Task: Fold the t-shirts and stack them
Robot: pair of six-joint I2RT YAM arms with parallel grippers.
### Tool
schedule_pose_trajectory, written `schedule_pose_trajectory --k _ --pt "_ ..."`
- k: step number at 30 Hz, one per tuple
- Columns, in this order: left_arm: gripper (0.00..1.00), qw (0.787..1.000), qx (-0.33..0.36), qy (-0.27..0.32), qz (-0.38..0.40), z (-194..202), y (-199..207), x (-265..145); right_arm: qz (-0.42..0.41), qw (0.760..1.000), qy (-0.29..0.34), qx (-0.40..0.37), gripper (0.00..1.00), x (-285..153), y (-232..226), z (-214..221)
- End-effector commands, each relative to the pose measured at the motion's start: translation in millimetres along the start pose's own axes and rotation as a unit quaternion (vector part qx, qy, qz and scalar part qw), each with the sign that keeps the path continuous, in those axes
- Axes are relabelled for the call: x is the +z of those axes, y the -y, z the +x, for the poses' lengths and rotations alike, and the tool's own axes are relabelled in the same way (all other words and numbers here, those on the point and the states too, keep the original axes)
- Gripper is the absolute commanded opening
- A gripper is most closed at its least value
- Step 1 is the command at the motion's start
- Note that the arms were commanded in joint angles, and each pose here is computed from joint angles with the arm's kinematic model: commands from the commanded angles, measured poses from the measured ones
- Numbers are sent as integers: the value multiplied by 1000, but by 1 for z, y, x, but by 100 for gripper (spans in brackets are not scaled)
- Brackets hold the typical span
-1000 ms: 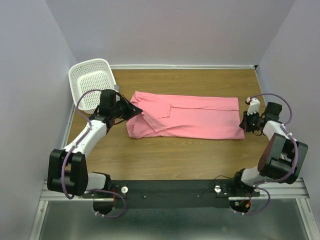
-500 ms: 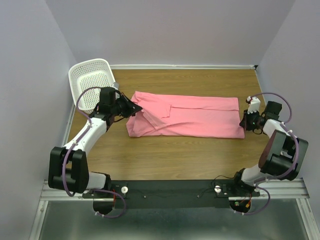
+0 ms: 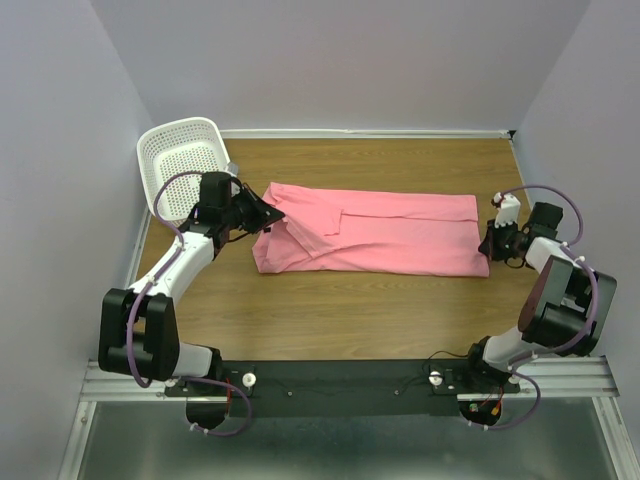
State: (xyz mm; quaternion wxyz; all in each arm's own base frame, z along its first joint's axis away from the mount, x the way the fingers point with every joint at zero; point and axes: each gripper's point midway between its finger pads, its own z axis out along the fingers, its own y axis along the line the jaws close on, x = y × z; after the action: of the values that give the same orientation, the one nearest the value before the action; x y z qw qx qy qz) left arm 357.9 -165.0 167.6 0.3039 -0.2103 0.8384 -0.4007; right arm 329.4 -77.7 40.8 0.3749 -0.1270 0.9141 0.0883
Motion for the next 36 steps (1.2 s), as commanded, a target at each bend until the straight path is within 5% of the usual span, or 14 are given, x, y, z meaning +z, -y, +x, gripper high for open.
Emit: schedule_pose_trajectory --k 1,15,18,23,28,36 --pt "0 1000 16 6 19 -6 11 -6 4 1000 19 -2 4 2 10 -15" --pt "0 1000 14 6 15 -4 7 -6 1 1000 23 1 4 7 16 -23" --pt "0 1000 14 4 14 -2 6 -6 -2 1000 22 3 9 9 16 -22" --pt "0 1000 13 4 14 -2 5 -6 6 1000 20 6 35 8 20 -24" --pt "0 1000 13 3 14 -2 4 -6 26 999 39 2 49 -4 24 -41" --pt "0 1000 11 5 11 -2 3 -6 40 997 61 -6 54 -20 21 -55"
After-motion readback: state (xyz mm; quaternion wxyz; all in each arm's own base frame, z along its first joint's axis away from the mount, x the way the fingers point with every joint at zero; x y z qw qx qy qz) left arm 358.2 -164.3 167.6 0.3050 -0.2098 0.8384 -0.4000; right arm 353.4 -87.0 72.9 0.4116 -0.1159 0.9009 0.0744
